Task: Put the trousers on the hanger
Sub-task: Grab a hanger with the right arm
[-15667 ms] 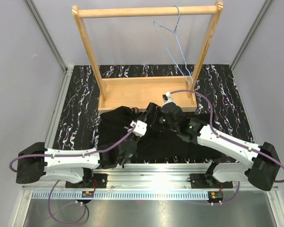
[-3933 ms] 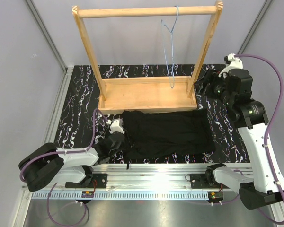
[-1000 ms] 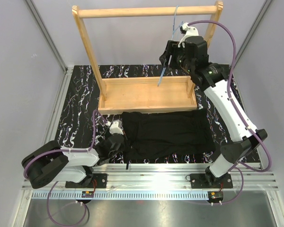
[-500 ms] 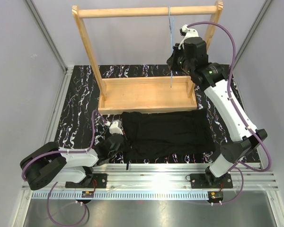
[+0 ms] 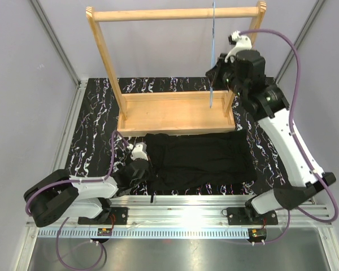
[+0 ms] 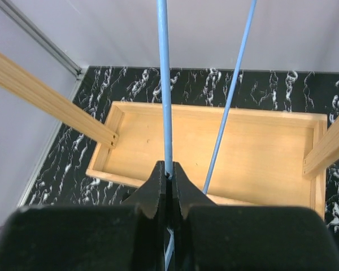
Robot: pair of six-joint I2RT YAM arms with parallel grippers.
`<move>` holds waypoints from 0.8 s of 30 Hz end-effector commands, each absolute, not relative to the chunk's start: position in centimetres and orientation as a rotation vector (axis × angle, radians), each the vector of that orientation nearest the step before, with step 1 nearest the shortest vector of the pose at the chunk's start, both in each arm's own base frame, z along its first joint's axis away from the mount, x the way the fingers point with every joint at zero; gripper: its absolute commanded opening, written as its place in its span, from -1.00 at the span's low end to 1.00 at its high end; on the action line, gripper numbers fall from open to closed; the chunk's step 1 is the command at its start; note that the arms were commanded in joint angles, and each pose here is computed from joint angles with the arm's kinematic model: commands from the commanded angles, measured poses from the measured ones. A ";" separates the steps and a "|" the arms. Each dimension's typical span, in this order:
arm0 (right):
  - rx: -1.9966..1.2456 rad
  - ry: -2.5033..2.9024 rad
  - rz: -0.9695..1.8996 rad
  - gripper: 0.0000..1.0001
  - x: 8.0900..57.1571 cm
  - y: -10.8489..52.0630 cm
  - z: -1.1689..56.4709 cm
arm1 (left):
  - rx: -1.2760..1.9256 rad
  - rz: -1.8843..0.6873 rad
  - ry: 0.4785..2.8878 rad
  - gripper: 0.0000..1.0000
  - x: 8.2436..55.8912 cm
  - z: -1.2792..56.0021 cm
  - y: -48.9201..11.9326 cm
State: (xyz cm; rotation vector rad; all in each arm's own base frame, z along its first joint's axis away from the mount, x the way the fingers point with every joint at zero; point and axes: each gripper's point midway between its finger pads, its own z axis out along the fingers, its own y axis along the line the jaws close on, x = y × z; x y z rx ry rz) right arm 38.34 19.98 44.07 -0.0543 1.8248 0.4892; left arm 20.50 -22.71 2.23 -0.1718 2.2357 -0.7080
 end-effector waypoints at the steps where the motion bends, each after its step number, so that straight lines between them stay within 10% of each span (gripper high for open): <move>1: -0.049 1.848 0.510 -1.00 36.4 19.7 41.3 | -0.144 -0.673 2.204 -1.00 21.3 3.4 -22.8; 24: -0.023 2.070 0.835 -1.00 20.5 19.9 21.9 | 0.045 -0.637 2.077 -1.00 20.1 6.9 -21.3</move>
